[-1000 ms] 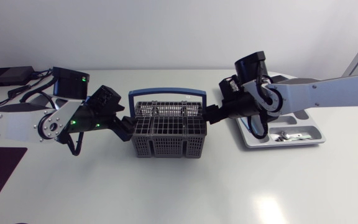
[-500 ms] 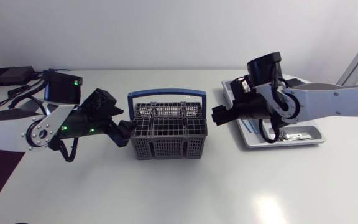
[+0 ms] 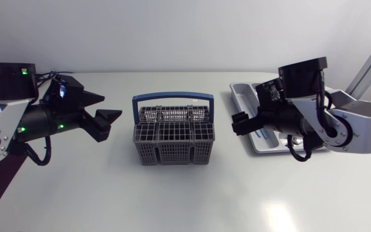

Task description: Unload the cutlery basket into the drawer organizer.

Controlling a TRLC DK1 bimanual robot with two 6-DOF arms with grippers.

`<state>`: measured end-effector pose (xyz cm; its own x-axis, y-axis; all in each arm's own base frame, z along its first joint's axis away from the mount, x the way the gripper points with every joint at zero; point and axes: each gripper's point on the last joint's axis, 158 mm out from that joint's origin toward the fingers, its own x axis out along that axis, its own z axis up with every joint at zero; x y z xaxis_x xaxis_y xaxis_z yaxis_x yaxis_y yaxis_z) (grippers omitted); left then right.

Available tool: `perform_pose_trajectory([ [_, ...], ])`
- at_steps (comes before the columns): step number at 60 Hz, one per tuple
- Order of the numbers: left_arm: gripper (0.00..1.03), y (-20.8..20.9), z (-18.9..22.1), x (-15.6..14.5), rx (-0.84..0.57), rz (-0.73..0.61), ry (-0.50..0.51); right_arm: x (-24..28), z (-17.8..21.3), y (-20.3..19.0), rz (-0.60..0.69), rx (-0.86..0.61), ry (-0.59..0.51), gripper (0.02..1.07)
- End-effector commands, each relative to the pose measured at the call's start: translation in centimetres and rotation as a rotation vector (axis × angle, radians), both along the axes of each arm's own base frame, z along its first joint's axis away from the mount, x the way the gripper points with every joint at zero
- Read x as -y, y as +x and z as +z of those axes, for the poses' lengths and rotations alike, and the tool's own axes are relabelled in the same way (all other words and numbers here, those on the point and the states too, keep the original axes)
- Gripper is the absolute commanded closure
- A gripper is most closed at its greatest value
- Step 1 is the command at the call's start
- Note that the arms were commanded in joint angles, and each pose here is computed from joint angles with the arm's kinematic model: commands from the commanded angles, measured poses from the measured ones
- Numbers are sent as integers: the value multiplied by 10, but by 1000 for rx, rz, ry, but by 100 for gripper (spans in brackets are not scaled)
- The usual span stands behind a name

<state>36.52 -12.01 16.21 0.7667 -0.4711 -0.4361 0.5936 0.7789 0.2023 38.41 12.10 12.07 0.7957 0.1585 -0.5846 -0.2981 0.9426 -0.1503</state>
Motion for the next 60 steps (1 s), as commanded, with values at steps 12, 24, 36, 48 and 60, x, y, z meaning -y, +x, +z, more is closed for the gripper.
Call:
perform_pose_trajectory([
  [12, 4, -11, 9, -39, 14, 141, -92, 30, 25, -16, -50, 156, -79, 7],
  [24, 4, -14, 33, -66, 54, 268, -224, 62, 36, -30, -110, 216, -118, 7],
  [36, 4, -31, 45, -73, 129, 294, -260, 96, 51, -49, -181, 290, -159, 7],
  [48, 4, -51, 54, -78, 204, 304, -257, 122, 66, -70, -235, 367, -182, 7],
  [60, 4, -74, 62, -82, 274, 318, -261, 141, 62, -90, -278, 399, -213, 7],
])
